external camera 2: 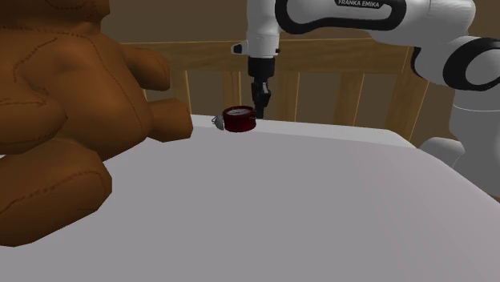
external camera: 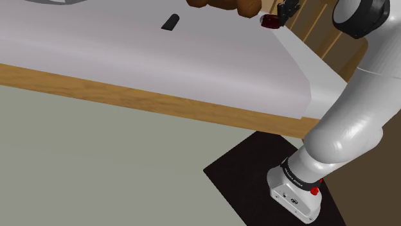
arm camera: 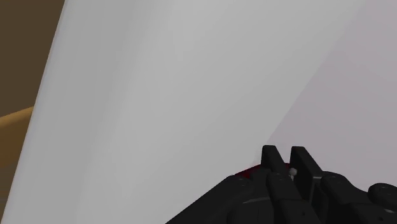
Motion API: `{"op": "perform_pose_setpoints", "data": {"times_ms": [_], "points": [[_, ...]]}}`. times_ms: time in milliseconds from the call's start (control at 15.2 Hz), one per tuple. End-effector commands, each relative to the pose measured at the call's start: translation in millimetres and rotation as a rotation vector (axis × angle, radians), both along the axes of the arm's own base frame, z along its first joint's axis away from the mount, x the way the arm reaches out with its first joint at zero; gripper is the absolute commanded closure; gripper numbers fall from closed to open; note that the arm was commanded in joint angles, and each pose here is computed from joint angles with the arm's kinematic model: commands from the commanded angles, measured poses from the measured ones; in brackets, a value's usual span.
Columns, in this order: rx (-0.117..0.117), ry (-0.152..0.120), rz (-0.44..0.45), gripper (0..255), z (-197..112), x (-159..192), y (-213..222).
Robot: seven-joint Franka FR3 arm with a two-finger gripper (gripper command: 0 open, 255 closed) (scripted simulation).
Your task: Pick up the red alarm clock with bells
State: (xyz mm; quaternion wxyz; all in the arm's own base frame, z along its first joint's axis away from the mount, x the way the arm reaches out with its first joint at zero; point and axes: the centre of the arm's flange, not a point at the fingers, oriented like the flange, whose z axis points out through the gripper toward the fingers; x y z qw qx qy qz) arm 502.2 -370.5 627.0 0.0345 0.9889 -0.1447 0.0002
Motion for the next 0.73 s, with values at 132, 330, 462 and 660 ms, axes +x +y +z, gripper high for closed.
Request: {"op": "perform_pose_setpoints", "data": {"times_ms": [132,330,462,660], "points": [[0.0,0.0,0.0,255,21,-1,1],[0.0,0.0,0.0,255,37,-1,1],[0.0,0.0,0.0,255,48,-1,1],[0.0,0.0,0.0,255,54,-1,1]]}}
